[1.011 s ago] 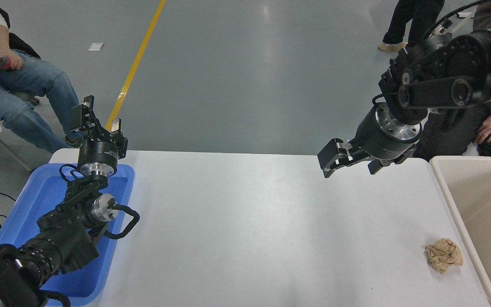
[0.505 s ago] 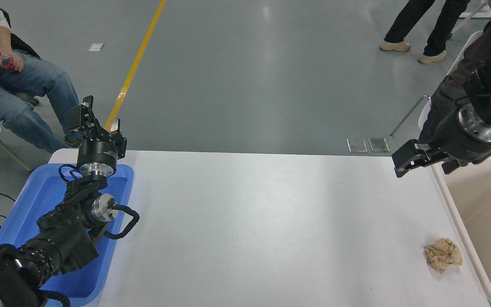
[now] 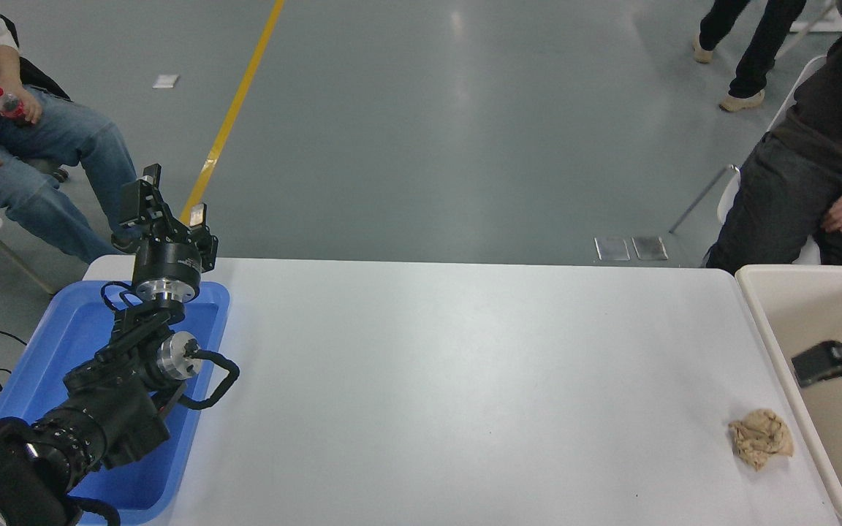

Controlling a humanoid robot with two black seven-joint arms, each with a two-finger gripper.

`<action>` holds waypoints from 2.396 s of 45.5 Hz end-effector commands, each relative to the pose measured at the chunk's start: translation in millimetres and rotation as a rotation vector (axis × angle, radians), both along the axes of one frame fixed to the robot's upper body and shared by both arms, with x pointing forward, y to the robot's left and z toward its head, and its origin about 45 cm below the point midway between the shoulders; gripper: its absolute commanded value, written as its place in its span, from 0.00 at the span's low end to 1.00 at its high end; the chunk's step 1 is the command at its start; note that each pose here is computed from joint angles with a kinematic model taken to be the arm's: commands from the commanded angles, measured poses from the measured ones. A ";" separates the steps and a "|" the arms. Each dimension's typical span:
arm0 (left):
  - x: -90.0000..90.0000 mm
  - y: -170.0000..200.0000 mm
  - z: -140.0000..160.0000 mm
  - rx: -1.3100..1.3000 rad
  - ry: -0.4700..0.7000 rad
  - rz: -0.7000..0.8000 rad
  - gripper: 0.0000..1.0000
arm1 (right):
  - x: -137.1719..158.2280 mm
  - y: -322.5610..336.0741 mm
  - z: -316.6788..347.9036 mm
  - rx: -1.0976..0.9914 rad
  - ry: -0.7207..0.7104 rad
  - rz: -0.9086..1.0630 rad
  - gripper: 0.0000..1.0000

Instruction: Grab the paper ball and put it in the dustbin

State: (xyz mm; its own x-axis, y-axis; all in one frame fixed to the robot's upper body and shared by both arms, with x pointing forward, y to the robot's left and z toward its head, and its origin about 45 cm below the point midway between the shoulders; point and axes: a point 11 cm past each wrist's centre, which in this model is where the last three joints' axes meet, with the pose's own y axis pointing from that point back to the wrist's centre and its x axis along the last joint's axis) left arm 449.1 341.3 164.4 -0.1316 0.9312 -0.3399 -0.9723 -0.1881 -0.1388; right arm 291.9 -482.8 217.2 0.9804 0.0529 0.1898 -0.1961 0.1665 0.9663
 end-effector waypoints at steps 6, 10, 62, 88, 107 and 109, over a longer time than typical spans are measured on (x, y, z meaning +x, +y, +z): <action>0.5 -0.2 0.7 0.000 -0.002 0.000 1.00 | -5.2 -26.2 -45.6 -0.017 -0.035 -0.038 1.00; 0.5 -0.2 0.7 0.000 -0.002 0.000 1.00 | -4.9 -24.3 -56.8 0.000 -0.043 -0.048 1.00; 0.0 0.0 0.0 0.000 0.000 0.000 1.00 | -4.3 13.5 -143.1 0.088 -0.056 -0.090 1.00; 0.0 0.0 0.0 0.000 0.000 0.000 1.00 | -8.1 9.6 -169.4 0.069 -0.107 -0.103 0.86; 0.0 0.0 0.0 0.000 0.000 0.000 1.00 | 8.9 -4.9 -157.9 0.014 -0.183 -0.071 0.00; 0.0 0.0 0.0 0.000 0.000 0.000 1.00 | 10.9 -3.6 -156.6 0.018 -0.185 -0.068 0.00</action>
